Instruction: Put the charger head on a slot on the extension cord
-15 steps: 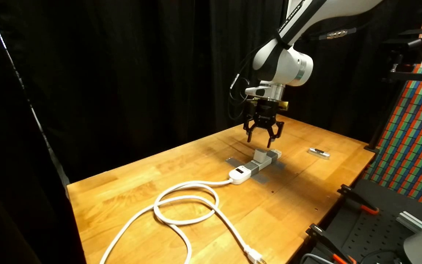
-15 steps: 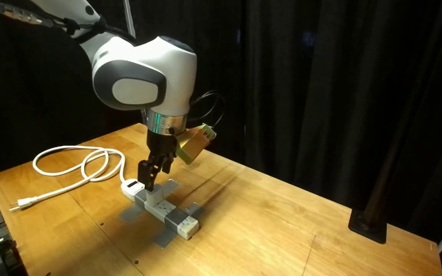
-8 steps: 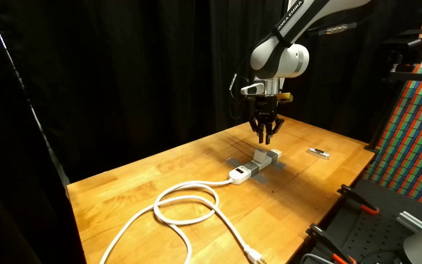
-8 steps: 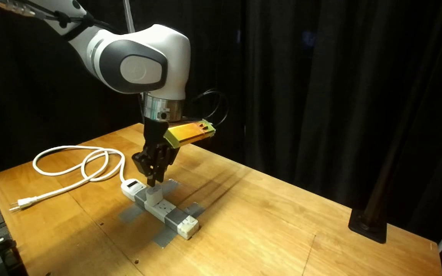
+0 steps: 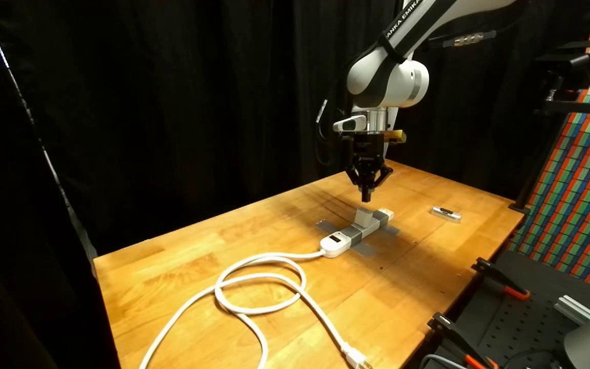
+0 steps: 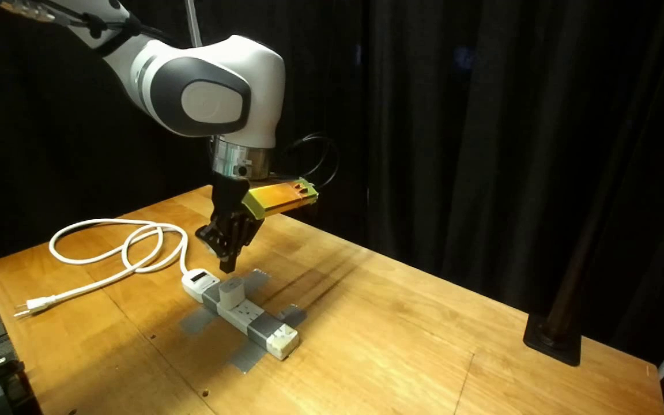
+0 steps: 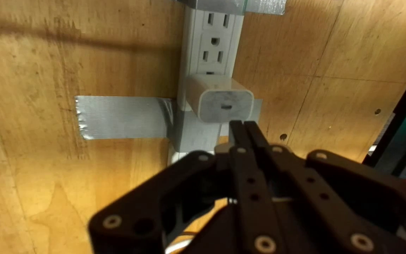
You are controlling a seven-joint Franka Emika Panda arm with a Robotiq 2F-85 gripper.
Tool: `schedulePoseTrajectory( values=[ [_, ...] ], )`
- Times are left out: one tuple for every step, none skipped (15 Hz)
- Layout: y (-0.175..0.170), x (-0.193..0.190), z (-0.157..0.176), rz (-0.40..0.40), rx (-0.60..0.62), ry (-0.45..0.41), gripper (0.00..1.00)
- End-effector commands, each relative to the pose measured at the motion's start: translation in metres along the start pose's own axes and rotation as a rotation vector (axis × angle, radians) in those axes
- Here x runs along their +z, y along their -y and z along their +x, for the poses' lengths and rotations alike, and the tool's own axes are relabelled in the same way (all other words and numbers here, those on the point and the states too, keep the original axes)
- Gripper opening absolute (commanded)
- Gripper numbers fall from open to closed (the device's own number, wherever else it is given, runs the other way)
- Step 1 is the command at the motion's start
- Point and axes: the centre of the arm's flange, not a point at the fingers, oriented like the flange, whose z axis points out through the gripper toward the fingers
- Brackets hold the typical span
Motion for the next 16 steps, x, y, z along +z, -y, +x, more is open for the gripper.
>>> schedulePoseTrajectory(
  values=[
    [0.002,0.003,-0.004,-0.035,-0.041,-0.014,0.07],
    [0.003,0.005,-0.005,-0.043,-0.064,-0.005,0.05],
    [0.004,0.008,-0.006,-0.052,-0.079,-0.005,0.06],
    [0.004,0.011,-0.007,-0.065,-0.092,-0.001,0.05],
    [0.004,0.014,-0.008,-0.072,-0.101,0.003,0.06],
    [0.004,0.016,-0.009,-0.071,-0.109,0.001,0.05],
    [0.004,0.019,-0.01,-0.072,-0.118,-0.003,0.06],
    [0.004,0.021,-0.011,-0.069,-0.126,-0.009,0.06],
    [0.005,0.023,-0.011,-0.068,-0.132,-0.012,0.06],
    [0.005,0.025,-0.012,-0.07,-0.138,-0.018,0.06],
    [0.005,0.028,-0.012,-0.066,-0.144,-0.029,0.06],
    [0.005,0.032,-0.013,-0.068,-0.147,-0.039,0.06],
    [0.006,0.034,-0.014,-0.075,-0.154,-0.054,0.06],
    [0.008,0.036,-0.016,-0.085,-0.16,-0.067,0.06],
    [0.011,0.039,-0.016,-0.098,-0.17,-0.08,0.06],
    [0.014,0.043,-0.018,-0.118,-0.18,-0.088,0.06]
  ],
)
